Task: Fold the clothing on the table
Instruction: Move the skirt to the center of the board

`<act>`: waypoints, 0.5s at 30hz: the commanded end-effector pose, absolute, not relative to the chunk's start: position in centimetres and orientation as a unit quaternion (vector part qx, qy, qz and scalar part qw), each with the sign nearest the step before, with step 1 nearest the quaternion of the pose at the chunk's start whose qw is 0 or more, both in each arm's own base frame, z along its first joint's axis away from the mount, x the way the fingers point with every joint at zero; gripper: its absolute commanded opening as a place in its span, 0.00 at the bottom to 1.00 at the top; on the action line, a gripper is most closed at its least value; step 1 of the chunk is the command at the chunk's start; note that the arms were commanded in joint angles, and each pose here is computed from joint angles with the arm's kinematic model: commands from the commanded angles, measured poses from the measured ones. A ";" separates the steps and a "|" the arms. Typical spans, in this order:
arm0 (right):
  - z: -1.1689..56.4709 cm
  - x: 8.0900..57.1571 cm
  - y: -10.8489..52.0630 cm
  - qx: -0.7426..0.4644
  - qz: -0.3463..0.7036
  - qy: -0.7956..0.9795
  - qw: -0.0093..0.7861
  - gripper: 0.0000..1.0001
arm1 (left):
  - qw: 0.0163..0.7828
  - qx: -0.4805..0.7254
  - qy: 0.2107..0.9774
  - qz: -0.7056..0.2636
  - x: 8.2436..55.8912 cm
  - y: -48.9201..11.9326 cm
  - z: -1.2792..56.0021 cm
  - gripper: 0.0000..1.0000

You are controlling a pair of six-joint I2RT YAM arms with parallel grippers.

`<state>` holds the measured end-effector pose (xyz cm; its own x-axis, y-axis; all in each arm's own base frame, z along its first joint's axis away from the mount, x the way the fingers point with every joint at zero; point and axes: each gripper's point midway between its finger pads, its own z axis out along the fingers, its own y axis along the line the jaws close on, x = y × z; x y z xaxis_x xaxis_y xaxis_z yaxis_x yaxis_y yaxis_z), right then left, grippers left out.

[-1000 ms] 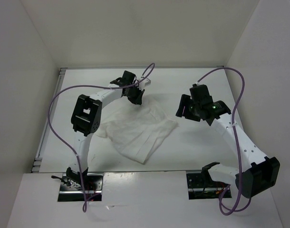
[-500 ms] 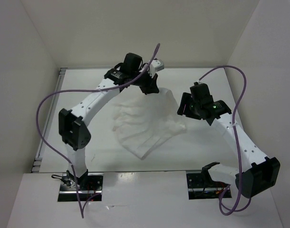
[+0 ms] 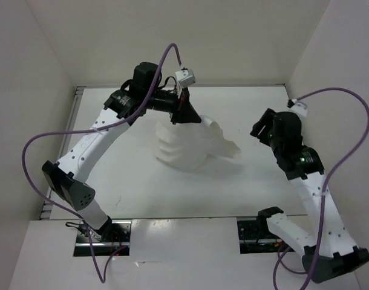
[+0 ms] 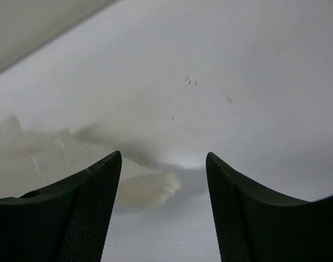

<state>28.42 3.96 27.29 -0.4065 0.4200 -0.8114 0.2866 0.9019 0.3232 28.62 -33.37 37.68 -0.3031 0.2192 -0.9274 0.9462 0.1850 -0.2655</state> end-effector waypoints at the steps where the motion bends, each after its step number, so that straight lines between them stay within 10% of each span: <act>1: 32.9 27.8 0.6 0.260 0.060 0.757 0.597 0.69 | 0.369 0.472 0.608 -0.521 24.0 -33.9 40.7 0.00; 9: 33.6 26.2 0.0 0.264 0.062 0.746 0.609 0.71 | 0.394 0.514 0.507 -0.568 16.9 -33.6 47.9 0.00; 15: 32.5 26.1 0.6 0.258 0.074 0.754 0.599 0.71 | 0.513 0.325 0.651 -0.456 28.2 -29.5 46.4 0.00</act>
